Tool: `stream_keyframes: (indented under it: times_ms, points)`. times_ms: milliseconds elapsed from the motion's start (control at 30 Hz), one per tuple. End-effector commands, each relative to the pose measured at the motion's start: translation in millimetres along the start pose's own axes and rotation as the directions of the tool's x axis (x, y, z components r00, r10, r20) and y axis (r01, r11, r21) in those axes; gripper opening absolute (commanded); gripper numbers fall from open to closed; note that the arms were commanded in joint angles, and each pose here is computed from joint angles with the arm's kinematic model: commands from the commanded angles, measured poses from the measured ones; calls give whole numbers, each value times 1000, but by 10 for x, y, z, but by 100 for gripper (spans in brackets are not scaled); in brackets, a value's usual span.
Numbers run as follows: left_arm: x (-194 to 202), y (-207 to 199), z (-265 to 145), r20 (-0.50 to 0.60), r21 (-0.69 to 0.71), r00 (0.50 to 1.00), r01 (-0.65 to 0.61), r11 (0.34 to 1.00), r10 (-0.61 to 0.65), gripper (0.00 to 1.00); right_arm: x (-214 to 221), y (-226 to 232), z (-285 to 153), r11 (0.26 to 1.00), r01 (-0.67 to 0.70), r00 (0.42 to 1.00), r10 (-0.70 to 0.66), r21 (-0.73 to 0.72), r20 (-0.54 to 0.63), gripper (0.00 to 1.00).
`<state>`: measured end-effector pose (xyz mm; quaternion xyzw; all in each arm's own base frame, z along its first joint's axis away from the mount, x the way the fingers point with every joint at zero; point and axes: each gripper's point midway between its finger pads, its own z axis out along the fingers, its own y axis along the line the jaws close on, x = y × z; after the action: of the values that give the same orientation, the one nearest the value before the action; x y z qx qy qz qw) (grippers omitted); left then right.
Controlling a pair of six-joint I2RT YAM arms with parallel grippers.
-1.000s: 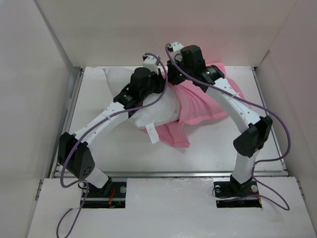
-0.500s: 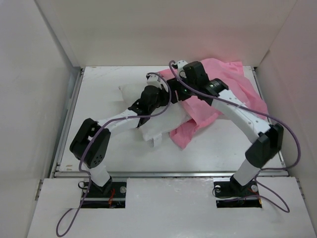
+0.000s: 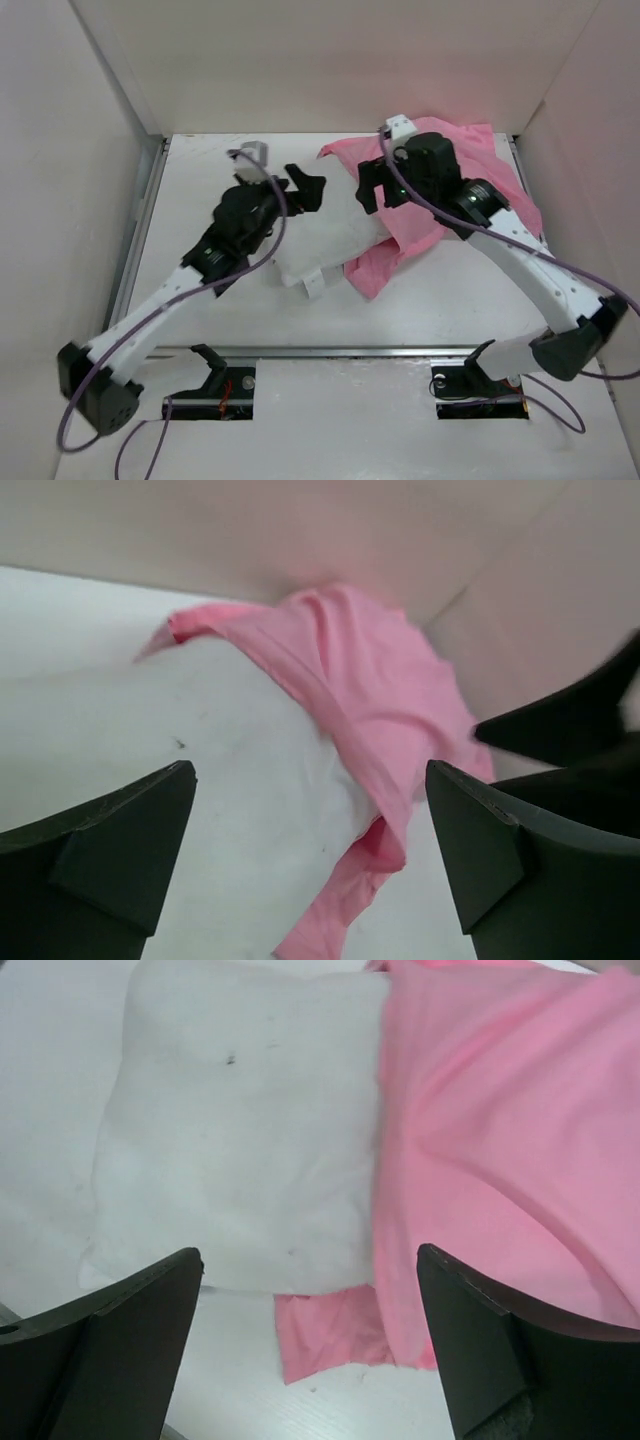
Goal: Put the pillow into the pillowcase
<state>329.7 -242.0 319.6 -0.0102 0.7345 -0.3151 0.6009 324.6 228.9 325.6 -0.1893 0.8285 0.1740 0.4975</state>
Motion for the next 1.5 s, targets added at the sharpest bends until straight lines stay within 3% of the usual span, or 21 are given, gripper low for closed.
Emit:
stream_keyframes:
  times_ms: [0, 33, 100, 133, 200, 267, 300, 533, 600, 633, 667, 700, 733, 800, 867, 1000, 1133, 1267, 1400, 1433, 1467]
  points:
    - [-363, 346, -584, 139, -172, 987, 103, 980, -79, 100, 73, 406, 362, 982, 171, 983, -175, -83, -50, 93]
    - [-320, 576, -705, 134, -275, 988, 116, 955, -82, 100, 45, 496, 456, 976, 193, 979, -198, -98, -44, 94]
    - [-251, 700, -843, 117, -332, 988, 134, 934, -100, 100, -187, 732, 572, 966, 227, 973, -229, -120, -3, 94]
    - [-201, 822, -947, 109, -383, 987, 150, 912, -117, 100, -41, 776, 864, 965, 240, 967, -247, -105, -62, 96]
    - [-90, 908, -1011, 79, -419, 989, 146, 896, -124, 100, -316, 802, 1042, 967, 252, 967, -253, -45, -25, 96]
    - [61, 977, -1080, 39, -449, 988, 152, 881, -151, 100, -52, 775, 1479, 966, 259, 958, -258, -6, -122, 97]
    - [95, 995, -1096, 30, -459, 987, 155, 875, -159, 100, -166, 763, 1545, 968, 249, 964, -245, 28, -104, 99]
    - [152, 1101, -1267, 23, -500, 985, 157, 852, -168, 100, 1172, 806, 2273, 955, 285, 863, -294, -84, -410, 96]
    - [99, 1113, -1332, 37, -505, 986, 160, 848, -164, 100, 1502, 827, 2397, 953, 277, 831, -300, -121, -468, 80]
    - [83, 1134, -1339, 47, -514, 986, 160, 843, -158, 100, 1567, 755, 2445, 958, 260, 827, -287, -124, -484, 65]
    - [64, 1127, -1350, 47, -515, 986, 160, 843, -158, 100, 1560, 799, 2461, 960, 224, 829, -277, -166, -485, 41]
    - [45, 1119, -1366, 54, -510, 986, 165, 844, -160, 100, 1469, 805, 2454, 962, 205, 840, -267, -180, -472, 2]
    - [33, 1130, -1368, 66, -515, 984, 174, 839, -163, 100, 1327, 778, 2431, 967, 185, 857, -246, -176, -454, 0]
    - [56, 1164, -1372, 65, -526, 985, 168, 834, -158, 100, 438, 670, 2161, 975, 164, 944, -199, -151, -262, 0]
    - [48, 1154, -1341, 78, -517, 984, 178, 837, -161, 100, -372, 529, 1883, 973, 132, 990, -140, -191, -32, 0]
    - [125, 1127, -1153, 63, -500, 984, 175, 848, -166, 100, -1654, 195, 848, 956, 167, 947, -88, -240, 308, 0]
    - [249, 1099, -866, 26, -472, 985, 164, 866, -172, 100, -2073, 50, 278, 932, 220, 908, -87, -288, 410, 0]
    - [432, 1075, -455, -56, -407, 986, 124, 905, -160, 100, -2145, -16, 90, 906, 242, 897, -72, -347, 436, 0]
    - [875, 927, 114, -201, -252, 970, 83, 964, -136, 100, -2261, -33, -46, 894, 229, 884, -26, -385, 467, 0]
    - [880, 689, 240, -210, -124, 971, 88, 988, -113, 100, -2317, -69, -86, 897, 239, 873, -30, -372, 487, 0]
    - [908, 657, 318, -203, -101, 975, 72, 992, -92, 100, -2338, -42, -127, 893, 237, 871, -21, -383, 490, 0]
